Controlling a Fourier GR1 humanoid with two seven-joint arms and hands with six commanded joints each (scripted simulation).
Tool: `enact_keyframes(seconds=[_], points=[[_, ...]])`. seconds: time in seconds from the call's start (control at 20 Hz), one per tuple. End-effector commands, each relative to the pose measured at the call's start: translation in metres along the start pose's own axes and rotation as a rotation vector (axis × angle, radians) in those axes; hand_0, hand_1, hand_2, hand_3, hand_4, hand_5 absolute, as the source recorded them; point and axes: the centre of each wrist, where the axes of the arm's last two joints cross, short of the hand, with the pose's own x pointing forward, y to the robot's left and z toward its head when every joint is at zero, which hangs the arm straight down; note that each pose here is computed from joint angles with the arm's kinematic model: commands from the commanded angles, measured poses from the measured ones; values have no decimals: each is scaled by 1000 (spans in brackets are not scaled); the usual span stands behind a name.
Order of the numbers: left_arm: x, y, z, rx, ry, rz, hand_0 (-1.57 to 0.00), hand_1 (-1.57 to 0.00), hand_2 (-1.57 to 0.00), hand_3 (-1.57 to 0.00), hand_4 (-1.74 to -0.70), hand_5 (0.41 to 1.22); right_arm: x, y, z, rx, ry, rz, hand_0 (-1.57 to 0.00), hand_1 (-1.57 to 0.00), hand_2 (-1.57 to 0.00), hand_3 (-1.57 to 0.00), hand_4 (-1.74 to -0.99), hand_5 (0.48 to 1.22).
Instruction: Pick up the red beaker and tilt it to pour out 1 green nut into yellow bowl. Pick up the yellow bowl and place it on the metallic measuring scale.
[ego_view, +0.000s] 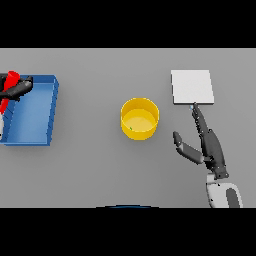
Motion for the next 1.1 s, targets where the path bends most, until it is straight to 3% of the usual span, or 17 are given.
enact_keyframes(seconds=[0.0,0.1,0.2,0.5,0.55,0.7,0.9,1.05], points=[[0,6,2,-29,-1,20,-751,-687,-653,-675,-1050,683,-1,-1,0,-5,-2,-2,1,1,1,1,-1150,671],[-2,7,0,-60,33,-56,-481,-440,-418,-431,-915,651,-1,-1,-1,-7,-1,-6,1,1,1,1,-1155,670],[-1,6,-1,-74,57,-117,-307,-281,-267,-276,-843,632,-1,-3,0,-4,-12,4,1,1,1,1,-1155,670],[2,0,-3,-27,10,-155,-80,-73,-69,-72,-776,631,0,4,-4,-3,9,42,1,1,1,1,-1144,644],[4,-2,-3,-26,-8,-135,-64,-58,-55,-57,-778,633,1,2,-8,-12,50,92,1,1,1,1,-1131,631],[2,-6,1,-30,-61,-74,-32,-29,-28,-29,-786,652,10,-4,-16,115,-30,174,1,1,1,1,-1080,662],[3,-10,4,-43,-68,-49,-13,-11,-11,-11,-800,673,25,-9,-43,300,-40,472,1,1,1,1,-1128,637],[4,-16,7,-51,-71,-53,-6,-5,-5,-5,-806,687,34,-5,-62,435,-110,688,1,1,1,1,-1142,627]])
